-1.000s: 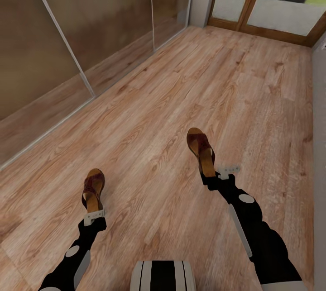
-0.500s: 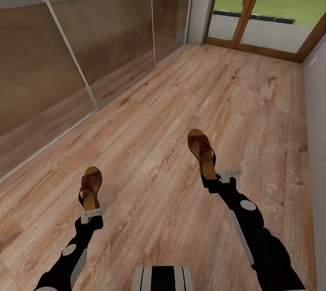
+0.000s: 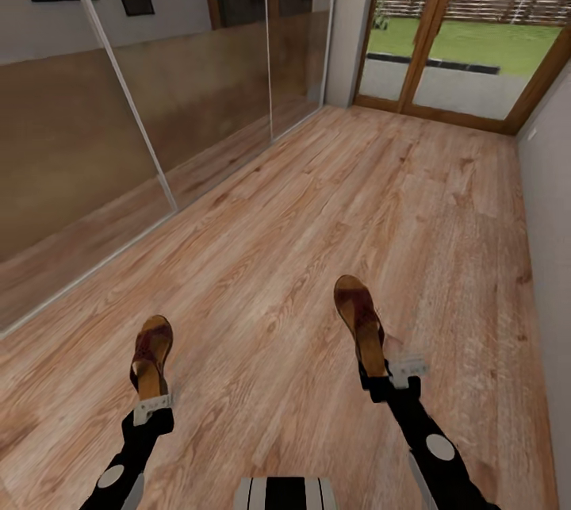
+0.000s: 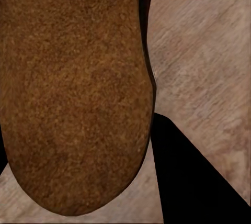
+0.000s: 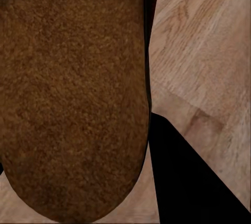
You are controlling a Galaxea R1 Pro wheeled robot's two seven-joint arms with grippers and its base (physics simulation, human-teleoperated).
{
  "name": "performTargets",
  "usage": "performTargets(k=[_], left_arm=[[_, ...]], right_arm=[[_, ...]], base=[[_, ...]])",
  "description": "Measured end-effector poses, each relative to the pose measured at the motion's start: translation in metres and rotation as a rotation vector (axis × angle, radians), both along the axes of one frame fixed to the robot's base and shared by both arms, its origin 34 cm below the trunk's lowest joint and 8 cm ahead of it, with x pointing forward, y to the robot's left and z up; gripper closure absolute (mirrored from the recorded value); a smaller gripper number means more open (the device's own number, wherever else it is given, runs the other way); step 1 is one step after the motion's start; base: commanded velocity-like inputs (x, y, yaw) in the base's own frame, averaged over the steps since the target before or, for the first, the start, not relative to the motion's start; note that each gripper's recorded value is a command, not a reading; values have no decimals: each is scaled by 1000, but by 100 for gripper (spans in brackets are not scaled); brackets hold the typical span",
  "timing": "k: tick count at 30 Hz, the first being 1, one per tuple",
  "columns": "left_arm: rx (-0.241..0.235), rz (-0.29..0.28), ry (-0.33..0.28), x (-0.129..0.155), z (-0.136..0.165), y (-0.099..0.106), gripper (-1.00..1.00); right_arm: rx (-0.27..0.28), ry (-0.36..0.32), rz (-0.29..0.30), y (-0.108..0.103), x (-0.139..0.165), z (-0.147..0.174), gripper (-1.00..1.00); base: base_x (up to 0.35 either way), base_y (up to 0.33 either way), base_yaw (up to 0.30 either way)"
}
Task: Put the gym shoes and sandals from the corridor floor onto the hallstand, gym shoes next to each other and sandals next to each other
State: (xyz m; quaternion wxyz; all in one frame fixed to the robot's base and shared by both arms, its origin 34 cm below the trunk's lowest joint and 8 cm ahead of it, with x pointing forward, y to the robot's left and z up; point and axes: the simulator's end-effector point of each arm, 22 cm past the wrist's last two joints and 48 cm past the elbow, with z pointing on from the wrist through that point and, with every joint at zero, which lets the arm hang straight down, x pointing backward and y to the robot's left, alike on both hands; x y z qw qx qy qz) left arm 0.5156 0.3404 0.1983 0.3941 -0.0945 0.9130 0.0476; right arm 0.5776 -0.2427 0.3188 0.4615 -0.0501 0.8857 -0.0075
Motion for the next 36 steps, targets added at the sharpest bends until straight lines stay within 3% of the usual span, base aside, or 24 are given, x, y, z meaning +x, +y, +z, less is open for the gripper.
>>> performTargets(k=[4,6,15,27,36], left_arm=[[24,22,27,-35,-4,2,100],[35,24,69,-71,-12,1,100],[46,16,6,-74,8,0,100],[50,13,-61,-60,33,1,100],[49,15,-75,-51,59,1,100]], right_arm=[[3,50,5,-1,-62,-49,100],[11,65,1,-7,-131,-96,100],[0,16,-67,-33,-139,-88,100],[0,3,-78,-37,-142,-79,100],[0,-11,-79,-37,-133,-54,100]], base=[[0,0,0],[0,0,0],[0,0,0],[0,0,0],[0,0,0]])
